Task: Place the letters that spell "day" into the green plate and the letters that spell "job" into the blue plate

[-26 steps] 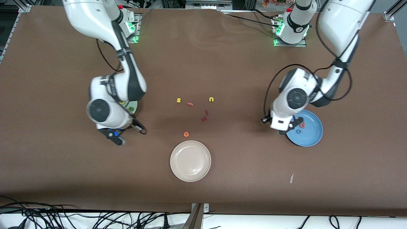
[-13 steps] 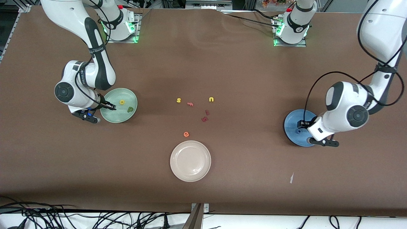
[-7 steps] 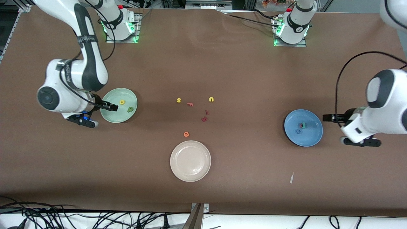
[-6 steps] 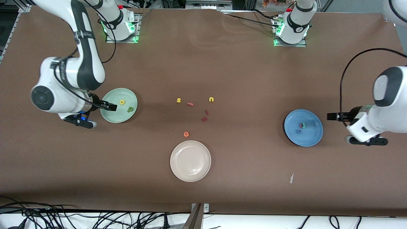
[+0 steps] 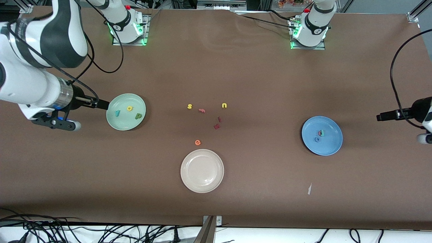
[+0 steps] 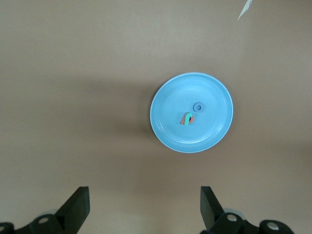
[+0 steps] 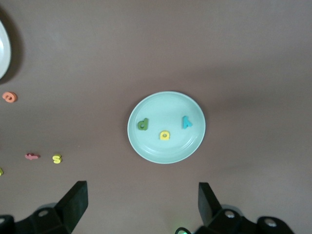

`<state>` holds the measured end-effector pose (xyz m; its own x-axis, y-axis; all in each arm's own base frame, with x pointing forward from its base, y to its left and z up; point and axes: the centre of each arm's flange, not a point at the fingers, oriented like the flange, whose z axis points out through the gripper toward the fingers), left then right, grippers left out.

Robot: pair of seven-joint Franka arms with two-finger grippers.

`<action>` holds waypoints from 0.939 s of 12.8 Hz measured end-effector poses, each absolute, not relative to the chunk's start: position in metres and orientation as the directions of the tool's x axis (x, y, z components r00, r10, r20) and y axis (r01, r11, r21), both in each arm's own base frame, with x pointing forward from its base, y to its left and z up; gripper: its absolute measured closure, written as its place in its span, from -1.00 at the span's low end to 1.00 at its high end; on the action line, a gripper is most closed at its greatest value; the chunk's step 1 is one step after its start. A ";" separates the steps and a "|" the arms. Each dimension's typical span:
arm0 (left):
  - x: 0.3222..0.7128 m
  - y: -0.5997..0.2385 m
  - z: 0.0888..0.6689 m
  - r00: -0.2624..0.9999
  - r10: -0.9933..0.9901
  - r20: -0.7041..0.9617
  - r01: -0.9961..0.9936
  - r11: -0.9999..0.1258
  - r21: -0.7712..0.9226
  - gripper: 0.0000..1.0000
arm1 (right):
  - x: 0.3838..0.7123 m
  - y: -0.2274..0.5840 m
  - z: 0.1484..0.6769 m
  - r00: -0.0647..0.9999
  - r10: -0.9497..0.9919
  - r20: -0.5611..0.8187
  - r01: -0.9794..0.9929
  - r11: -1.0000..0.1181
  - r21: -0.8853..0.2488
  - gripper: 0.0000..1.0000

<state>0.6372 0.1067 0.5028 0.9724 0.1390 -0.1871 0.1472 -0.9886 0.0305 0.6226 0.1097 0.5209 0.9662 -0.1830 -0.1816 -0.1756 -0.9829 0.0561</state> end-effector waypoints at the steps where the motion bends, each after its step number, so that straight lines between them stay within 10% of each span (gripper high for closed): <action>1: 0.634 0.098 0.521 0.978 0.136 -0.159 0.141 -0.990 0.018 -1.00 | 0.623 0.108 0.532 0.975 -0.170 -0.145 -0.163 -0.985 0.060 -1.00; 6: 0.592 0.012 0.626 0.998 0.069 -0.008 0.069 -0.998 0.001 -1.00 | 0.608 0.046 0.565 0.982 -0.182 -0.048 -0.184 -0.983 -0.020 -1.00; 12: 0.577 0.003 0.596 0.994 0.072 -0.078 0.076 -0.996 0.054 -1.00 | 0.524 0.036 0.580 0.984 -0.176 0.024 -0.175 -0.984 -0.043 -1.00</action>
<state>0.5769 0.0027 0.5963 0.9943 0.0719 -0.0784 0.0763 -0.9956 0.0538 0.5243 0.0363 0.5802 0.9840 -0.1765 0.0245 -0.1753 -0.9836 -0.0428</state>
